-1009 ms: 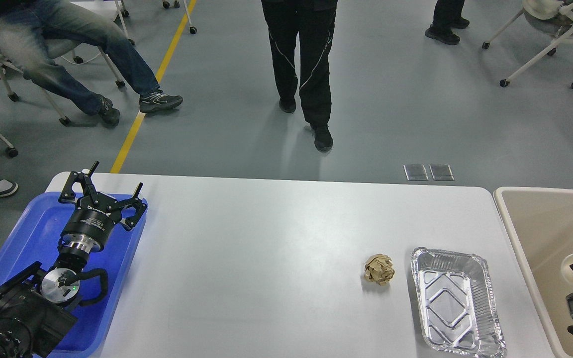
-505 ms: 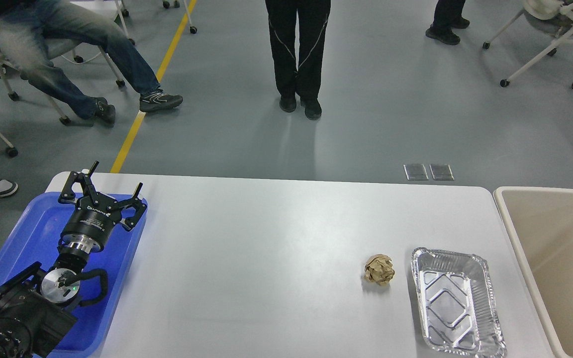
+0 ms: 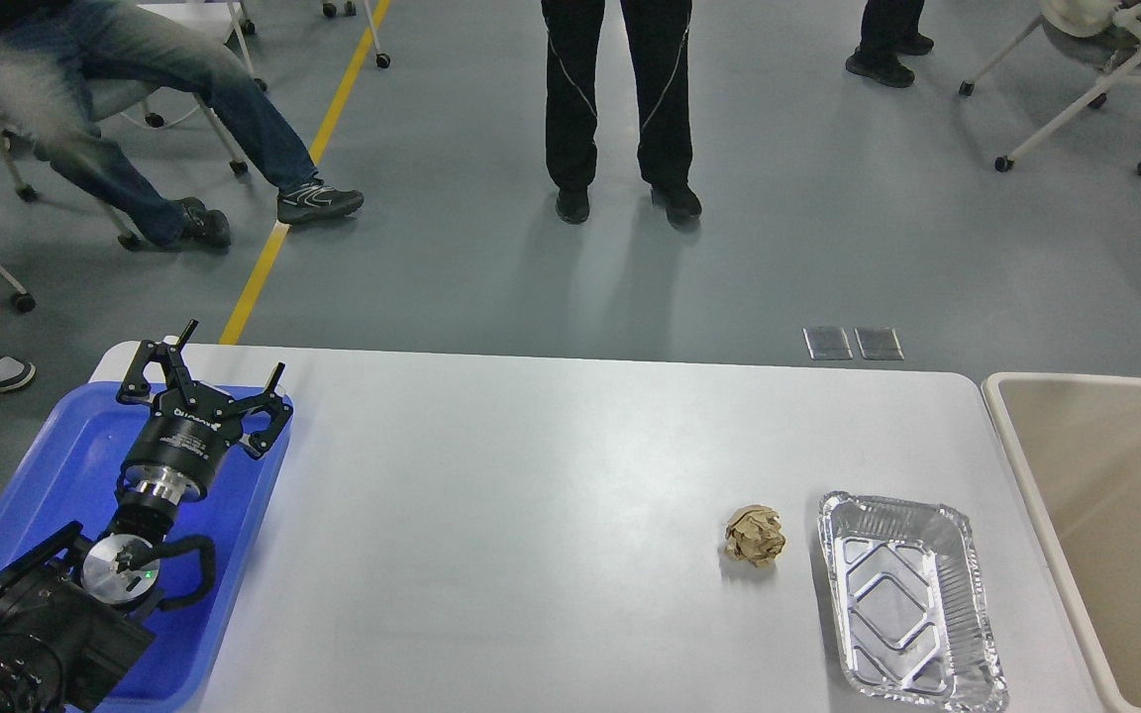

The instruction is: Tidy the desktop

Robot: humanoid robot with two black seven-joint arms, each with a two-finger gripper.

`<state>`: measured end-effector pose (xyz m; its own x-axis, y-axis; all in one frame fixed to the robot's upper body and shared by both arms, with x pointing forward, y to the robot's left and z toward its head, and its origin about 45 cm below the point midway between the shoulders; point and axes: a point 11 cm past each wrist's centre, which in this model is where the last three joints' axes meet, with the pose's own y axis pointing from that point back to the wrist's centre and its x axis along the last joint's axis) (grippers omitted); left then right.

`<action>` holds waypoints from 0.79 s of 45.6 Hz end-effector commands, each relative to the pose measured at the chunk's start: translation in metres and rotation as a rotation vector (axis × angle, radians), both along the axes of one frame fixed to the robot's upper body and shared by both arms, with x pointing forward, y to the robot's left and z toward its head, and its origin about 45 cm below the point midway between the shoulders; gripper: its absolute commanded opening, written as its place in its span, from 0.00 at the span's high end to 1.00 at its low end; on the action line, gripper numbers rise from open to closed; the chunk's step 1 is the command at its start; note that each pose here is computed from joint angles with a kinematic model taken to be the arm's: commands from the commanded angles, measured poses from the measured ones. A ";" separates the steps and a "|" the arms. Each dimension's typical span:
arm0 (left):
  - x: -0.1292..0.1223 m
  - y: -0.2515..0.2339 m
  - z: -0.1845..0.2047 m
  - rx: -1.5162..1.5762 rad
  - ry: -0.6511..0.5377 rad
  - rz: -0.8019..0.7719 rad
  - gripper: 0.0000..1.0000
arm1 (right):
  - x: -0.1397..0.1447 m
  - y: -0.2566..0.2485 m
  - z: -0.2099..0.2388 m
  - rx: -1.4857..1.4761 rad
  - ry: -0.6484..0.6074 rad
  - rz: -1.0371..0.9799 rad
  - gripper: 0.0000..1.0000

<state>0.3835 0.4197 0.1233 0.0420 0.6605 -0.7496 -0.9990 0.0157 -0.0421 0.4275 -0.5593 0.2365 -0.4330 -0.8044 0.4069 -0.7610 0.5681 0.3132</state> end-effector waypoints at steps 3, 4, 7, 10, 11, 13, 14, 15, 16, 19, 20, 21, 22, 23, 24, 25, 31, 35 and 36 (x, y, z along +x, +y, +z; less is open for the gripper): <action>0.000 0.000 0.000 0.000 0.000 0.000 0.00 | 0.042 0.041 0.098 0.252 -0.380 0.121 0.00; 0.000 0.000 0.000 0.000 0.000 0.000 0.00 | 0.044 0.045 0.101 0.265 -0.400 0.130 0.00; 0.000 0.000 0.000 0.000 0.000 0.000 0.00 | 0.049 0.057 0.113 0.289 -0.471 0.165 0.00; 0.000 0.000 0.000 0.000 0.000 0.000 0.00 | 0.051 0.069 0.122 0.291 -0.546 0.211 0.00; 0.000 0.000 0.000 0.000 0.000 0.000 0.00 | 0.051 0.073 0.126 0.290 -0.572 0.228 0.00; 0.000 0.000 0.000 0.000 0.000 0.000 0.00 | 0.051 0.082 0.132 0.292 -0.625 0.262 0.00; 0.000 0.000 0.000 0.000 0.000 0.000 0.00 | 0.050 0.086 0.134 0.296 -0.652 0.279 0.00; 0.000 0.000 0.000 0.000 0.000 0.000 0.00 | 0.050 0.090 0.137 0.300 -0.677 0.294 0.00; 0.000 0.000 0.000 0.000 0.000 0.000 0.00 | 0.048 0.092 0.138 0.304 -0.699 0.305 0.00; 0.000 0.000 0.000 0.000 0.000 0.000 0.00 | 0.048 0.103 0.135 0.333 -0.742 0.325 0.00; 0.000 0.000 0.000 0.000 0.000 0.000 0.00 | 0.047 0.105 0.133 0.343 -0.751 0.330 0.00; 0.000 0.000 0.000 0.000 0.000 0.000 0.00 | 0.047 0.106 0.131 0.351 -0.758 0.330 0.00; 0.000 0.000 0.000 0.000 0.000 0.000 0.00 | 0.046 0.107 0.129 0.359 -0.762 0.329 0.00; 0.000 0.000 0.000 0.000 0.000 0.000 0.00 | 0.045 0.109 0.125 0.368 -0.762 0.331 0.00; 0.000 0.000 0.000 0.000 0.000 0.000 0.00 | 0.045 0.111 0.119 0.376 -0.758 0.332 0.00; 0.000 0.000 0.000 0.000 0.000 0.000 0.00 | 0.044 0.112 0.115 0.383 -0.756 0.334 0.00; 0.000 0.000 0.000 0.000 0.000 0.000 0.00 | 0.035 0.126 0.075 0.423 -0.726 0.348 0.00; 0.000 0.000 0.000 0.000 0.000 0.000 0.00 | 0.028 0.133 0.046 0.457 -0.693 0.353 0.00; 0.000 0.000 0.000 0.000 0.000 0.000 0.00 | 0.025 0.135 0.039 0.469 -0.683 0.354 0.00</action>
<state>0.3835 0.4195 0.1232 0.0421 0.6605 -0.7496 -0.9990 0.0161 -0.0419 0.4697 -0.4459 0.3258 -0.2064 -0.9606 -0.1859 -0.9597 0.2358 -0.1527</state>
